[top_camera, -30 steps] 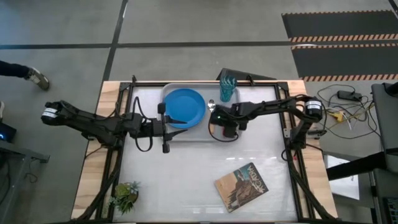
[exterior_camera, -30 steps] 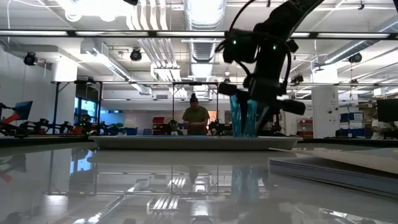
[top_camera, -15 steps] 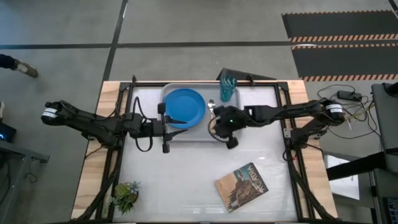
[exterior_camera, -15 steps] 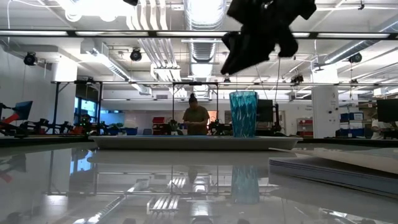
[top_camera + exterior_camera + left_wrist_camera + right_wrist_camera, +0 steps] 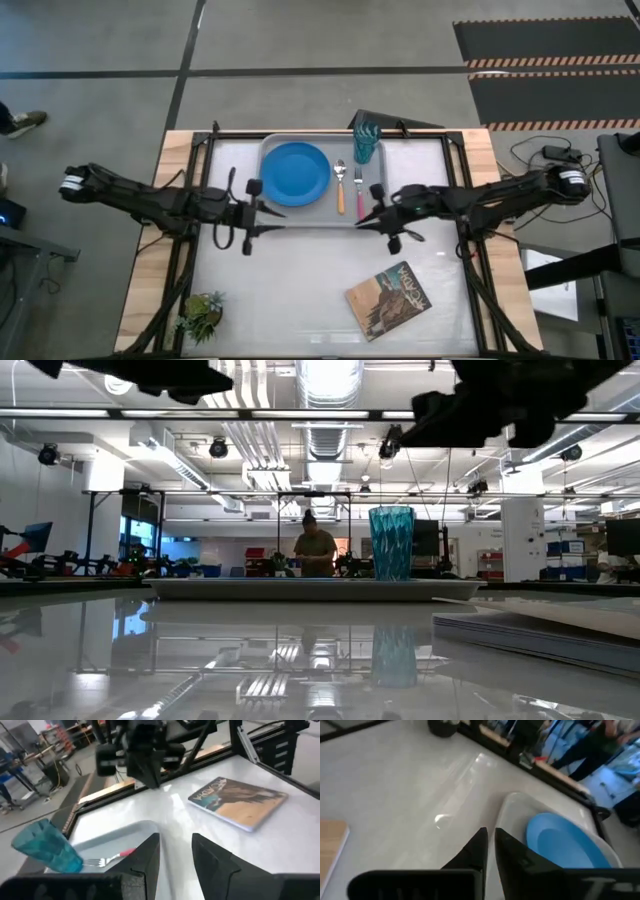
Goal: Pick and place plate/cup/fork/spoon on tray
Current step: Return to Home Position
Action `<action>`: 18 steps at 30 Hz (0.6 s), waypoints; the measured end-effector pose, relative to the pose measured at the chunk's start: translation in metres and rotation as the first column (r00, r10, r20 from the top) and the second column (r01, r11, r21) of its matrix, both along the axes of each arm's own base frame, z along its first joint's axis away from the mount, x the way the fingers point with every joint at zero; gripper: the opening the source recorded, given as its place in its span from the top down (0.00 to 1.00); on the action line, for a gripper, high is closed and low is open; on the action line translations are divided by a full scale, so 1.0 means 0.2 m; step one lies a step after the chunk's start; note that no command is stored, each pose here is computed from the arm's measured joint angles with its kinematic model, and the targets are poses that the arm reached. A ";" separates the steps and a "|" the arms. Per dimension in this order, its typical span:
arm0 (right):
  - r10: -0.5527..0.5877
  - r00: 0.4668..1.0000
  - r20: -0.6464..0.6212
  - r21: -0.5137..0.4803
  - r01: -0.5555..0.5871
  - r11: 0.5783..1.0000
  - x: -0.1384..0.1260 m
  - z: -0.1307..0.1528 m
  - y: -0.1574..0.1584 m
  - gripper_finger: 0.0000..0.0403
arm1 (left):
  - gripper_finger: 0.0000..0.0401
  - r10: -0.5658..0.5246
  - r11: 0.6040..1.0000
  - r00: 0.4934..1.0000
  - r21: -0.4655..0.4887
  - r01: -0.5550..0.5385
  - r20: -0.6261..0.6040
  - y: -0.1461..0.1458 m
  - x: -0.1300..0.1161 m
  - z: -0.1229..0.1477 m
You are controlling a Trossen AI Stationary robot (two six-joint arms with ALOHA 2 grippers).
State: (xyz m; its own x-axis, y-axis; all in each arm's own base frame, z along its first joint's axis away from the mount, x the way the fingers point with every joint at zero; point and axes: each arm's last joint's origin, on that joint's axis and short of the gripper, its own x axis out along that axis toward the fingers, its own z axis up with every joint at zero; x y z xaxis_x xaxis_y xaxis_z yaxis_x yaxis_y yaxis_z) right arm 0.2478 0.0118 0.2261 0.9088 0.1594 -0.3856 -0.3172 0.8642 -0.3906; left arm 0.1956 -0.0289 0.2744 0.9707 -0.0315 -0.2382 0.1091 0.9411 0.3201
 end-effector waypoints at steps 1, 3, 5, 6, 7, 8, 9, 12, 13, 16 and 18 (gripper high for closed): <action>-0.002 1.000 0.017 0.002 0.002 1.000 -0.03 0.00 0.00 0.95 | 0.77 -0.003 1.000 1.000 -0.003 0.003 0.008 0.00 -0.02 -0.02; -0.003 0.999 0.054 0.004 0.003 1.000 -0.09 0.00 -0.01 0.96 | 0.79 -0.002 1.000 1.000 -0.014 0.002 0.021 0.01 -0.07 -0.05; -0.003 0.996 0.084 0.005 0.003 1.000 -0.15 0.01 -0.01 0.97 | 0.83 -0.001 1.000 0.998 -0.022 0.002 0.070 0.02 -0.12 -0.07; -0.003 0.995 0.103 0.006 0.003 1.000 -0.18 0.01 -0.01 0.98 | 0.86 -0.003 1.000 0.996 -0.026 0.006 0.089 0.02 -0.14 -0.08; -0.005 0.993 0.121 0.008 0.004 1.000 -0.21 0.02 -0.01 0.98 | 0.89 -0.009 0.999 0.993 -0.031 0.012 0.115 0.03 -0.16 -0.09; -0.008 0.990 0.138 0.012 0.007 1.000 -0.24 0.03 -0.01 0.98 | 0.92 -0.011 0.999 0.990 -0.035 0.016 0.138 0.03 -0.18 -0.10; -0.012 0.988 0.155 0.015 0.010 1.000 -0.26 0.03 -0.02 0.98 | 0.96 -0.011 0.999 0.988 -0.037 0.016 0.153 0.03 -0.21 -0.12; -0.017 0.979 0.203 0.018 0.014 1.000 -0.34 0.03 -0.02 0.98 | 0.99 -0.006 0.998 0.981 -0.058 0.017 0.195 0.04 -0.27 -0.16; -0.020 0.976 0.216 0.021 0.015 1.000 -0.36 0.03 -0.02 0.98 | 0.99 -0.004 0.998 0.978 -0.066 0.018 0.209 0.05 -0.29 -0.17; -0.024 0.966 0.259 0.032 0.016 0.999 -0.43 0.03 -0.02 0.98 | 1.00 0.000 0.997 0.966 -0.080 0.022 0.258 0.05 -0.33 -0.22; -0.028 0.958 0.284 0.041 0.017 0.999 -0.47 0.01 -0.03 0.98 | 1.00 0.000 0.996 0.961 -0.082 0.023 0.276 0.06 -0.36 -0.25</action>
